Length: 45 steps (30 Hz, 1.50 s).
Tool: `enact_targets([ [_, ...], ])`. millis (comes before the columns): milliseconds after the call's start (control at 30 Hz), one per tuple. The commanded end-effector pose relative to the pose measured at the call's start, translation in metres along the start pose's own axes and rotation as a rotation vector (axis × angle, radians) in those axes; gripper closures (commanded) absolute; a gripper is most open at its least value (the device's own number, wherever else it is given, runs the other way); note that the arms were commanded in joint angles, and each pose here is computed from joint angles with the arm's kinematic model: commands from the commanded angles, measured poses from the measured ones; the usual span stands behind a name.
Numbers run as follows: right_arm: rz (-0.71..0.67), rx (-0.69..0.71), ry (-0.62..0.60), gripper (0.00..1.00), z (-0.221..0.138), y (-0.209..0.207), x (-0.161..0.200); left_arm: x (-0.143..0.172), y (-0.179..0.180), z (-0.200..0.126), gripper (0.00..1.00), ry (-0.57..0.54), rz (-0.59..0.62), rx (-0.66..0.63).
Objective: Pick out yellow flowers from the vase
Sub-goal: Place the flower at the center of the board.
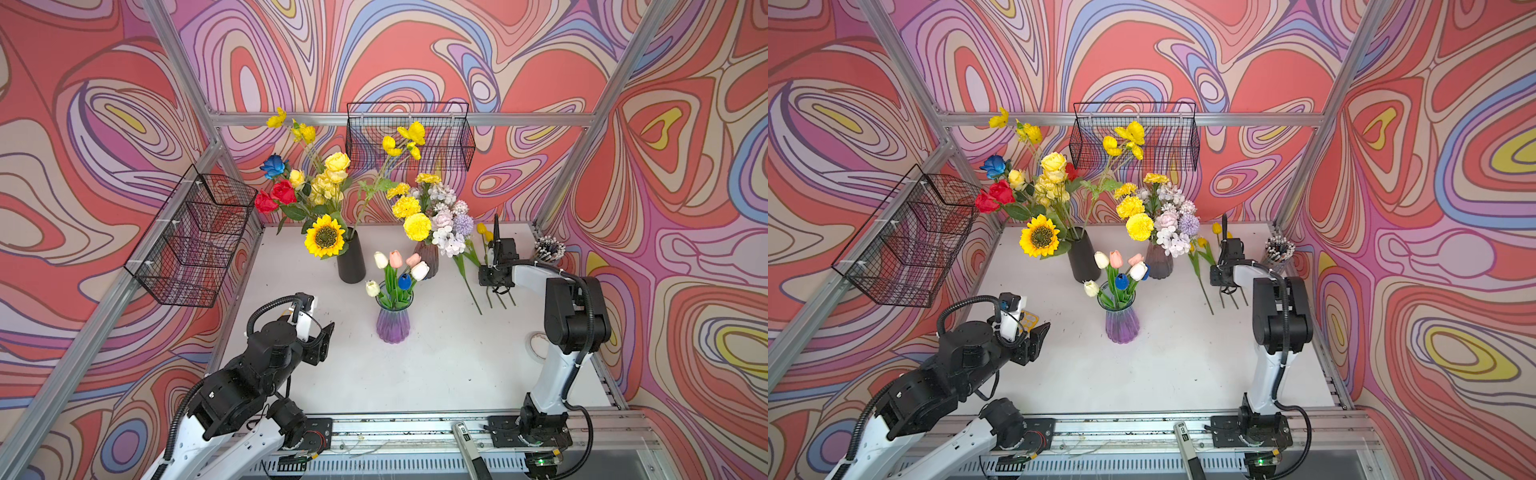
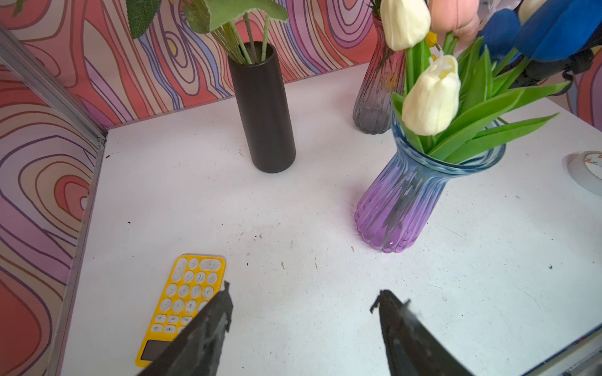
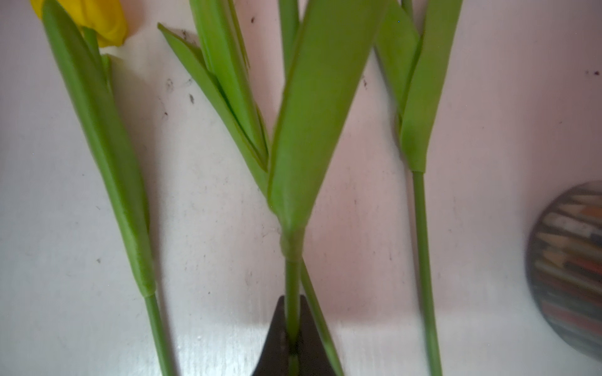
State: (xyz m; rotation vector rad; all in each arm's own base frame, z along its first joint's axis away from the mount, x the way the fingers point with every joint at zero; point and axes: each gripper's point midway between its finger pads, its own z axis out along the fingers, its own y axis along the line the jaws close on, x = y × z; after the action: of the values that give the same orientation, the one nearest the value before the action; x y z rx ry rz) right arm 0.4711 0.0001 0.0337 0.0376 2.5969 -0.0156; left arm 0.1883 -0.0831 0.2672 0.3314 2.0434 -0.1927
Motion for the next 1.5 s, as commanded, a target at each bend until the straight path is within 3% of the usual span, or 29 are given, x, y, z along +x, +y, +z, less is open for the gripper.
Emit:
enact_targets([
  [0,-0.022,0.017,0.026,1.0,0.004,-0.004,0.003,-0.002,0.008,-0.007,0.25,-0.006,-0.022,-0.032],
  [1033,0.018,0.002,0.053,0.89,-0.005,-0.002,0.02,0.006,0.02,-0.019,0.23,-0.013,-0.05,-0.068],
  [1467,0.019,0.047,-0.04,0.77,-0.046,-0.011,-0.004,0.005,0.019,-0.016,0.23,-0.009,-0.046,-0.07],
])
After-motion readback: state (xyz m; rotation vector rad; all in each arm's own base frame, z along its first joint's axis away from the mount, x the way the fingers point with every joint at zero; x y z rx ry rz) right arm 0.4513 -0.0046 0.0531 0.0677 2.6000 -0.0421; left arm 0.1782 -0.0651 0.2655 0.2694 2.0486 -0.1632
